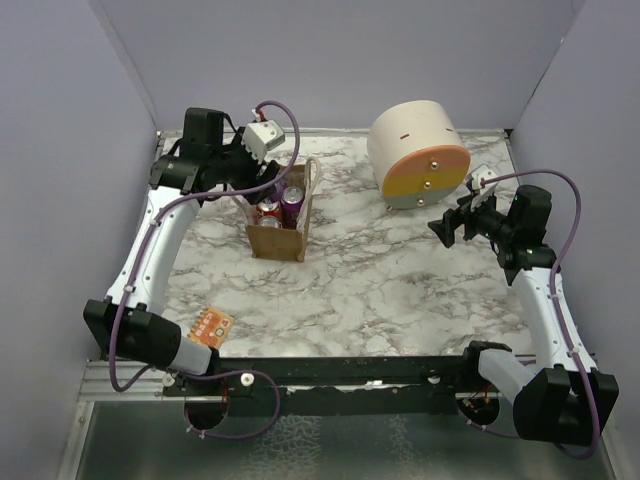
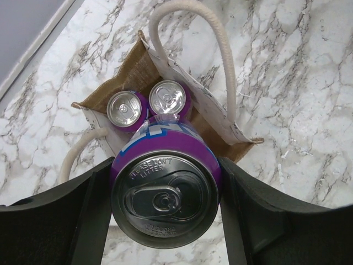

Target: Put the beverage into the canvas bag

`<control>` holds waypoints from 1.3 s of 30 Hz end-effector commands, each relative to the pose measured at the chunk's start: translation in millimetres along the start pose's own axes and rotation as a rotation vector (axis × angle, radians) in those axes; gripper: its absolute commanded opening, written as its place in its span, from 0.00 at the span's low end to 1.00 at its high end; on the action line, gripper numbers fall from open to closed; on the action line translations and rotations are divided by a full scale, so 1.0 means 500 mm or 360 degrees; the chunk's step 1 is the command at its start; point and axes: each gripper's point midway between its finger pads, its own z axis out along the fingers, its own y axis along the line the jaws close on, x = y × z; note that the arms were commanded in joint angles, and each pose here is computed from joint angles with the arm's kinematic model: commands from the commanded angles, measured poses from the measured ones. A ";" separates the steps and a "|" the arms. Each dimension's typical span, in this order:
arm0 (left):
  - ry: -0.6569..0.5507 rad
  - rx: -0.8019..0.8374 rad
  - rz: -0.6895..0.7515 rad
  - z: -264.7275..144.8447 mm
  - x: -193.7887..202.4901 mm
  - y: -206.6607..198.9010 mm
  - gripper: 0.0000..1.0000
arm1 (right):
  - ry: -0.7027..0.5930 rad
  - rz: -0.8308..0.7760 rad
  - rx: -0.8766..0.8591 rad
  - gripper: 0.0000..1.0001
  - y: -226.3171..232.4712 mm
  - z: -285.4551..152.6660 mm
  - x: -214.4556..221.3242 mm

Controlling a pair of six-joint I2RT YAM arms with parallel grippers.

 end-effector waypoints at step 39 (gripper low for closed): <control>0.0120 0.0398 -0.0055 0.190 0.064 -0.077 0.02 | -0.0049 -0.0054 -0.0014 1.00 0.002 -0.003 -0.013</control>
